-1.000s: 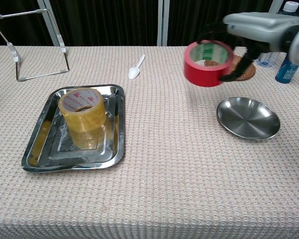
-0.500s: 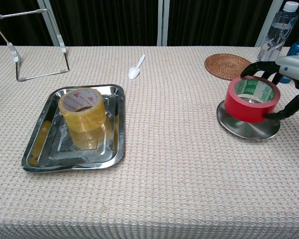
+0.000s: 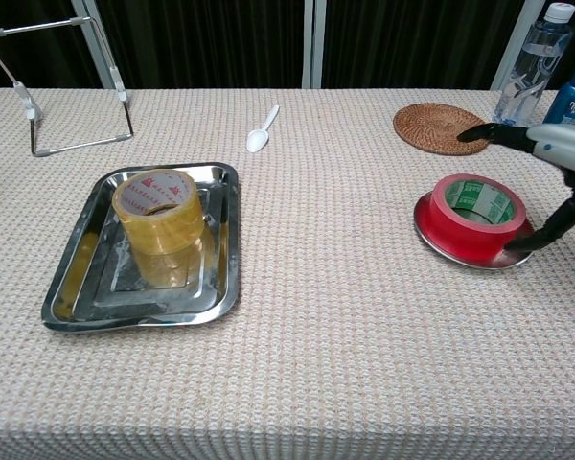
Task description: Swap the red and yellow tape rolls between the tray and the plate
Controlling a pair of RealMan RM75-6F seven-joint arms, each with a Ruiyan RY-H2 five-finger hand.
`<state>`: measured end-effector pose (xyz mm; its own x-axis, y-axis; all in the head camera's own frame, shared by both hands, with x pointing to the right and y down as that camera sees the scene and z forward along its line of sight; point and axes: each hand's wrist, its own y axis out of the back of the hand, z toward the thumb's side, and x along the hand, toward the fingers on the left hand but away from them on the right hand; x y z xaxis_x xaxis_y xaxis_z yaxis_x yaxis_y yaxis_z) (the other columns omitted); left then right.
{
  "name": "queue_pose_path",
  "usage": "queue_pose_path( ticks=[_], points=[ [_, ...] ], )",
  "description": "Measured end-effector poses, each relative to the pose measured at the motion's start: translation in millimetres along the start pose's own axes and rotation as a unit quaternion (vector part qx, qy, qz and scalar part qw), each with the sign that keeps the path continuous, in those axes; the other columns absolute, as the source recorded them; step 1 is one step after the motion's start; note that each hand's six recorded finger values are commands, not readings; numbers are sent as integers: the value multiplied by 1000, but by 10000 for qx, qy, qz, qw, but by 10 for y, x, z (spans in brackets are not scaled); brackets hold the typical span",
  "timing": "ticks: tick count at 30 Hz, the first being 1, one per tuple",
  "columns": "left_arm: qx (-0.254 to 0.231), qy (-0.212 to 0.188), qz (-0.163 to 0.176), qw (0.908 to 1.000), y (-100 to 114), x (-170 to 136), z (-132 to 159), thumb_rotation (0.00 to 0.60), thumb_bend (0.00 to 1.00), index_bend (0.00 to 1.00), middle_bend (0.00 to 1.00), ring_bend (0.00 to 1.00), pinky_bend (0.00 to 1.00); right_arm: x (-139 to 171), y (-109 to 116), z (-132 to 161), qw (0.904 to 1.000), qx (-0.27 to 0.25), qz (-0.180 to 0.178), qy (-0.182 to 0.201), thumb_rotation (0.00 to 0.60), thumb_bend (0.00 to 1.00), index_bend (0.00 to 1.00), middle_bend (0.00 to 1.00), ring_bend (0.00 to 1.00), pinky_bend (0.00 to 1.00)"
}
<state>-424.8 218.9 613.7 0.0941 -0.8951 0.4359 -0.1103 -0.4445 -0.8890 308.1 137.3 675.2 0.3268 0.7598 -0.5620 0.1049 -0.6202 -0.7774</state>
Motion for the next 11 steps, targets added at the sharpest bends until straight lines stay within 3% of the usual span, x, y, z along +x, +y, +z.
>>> queue_pose_path(
  ticks=[5, 11],
  points=[
    [35, 35, 92, 9999, 76, 0, -6, 600, 108, 64, 40, 3, 196, 423, 275, -276, 9970, 257, -571, -444, 600, 0, 0, 0, 0, 0],
    [130, 178, 181, 9996, 92, 9, -67, 600, 108, 64, 40, 3, 193, 1085, 468, -688, 9811, 542, -1262, -1362, 600, 0, 0, 0, 0, 0]
  ],
)
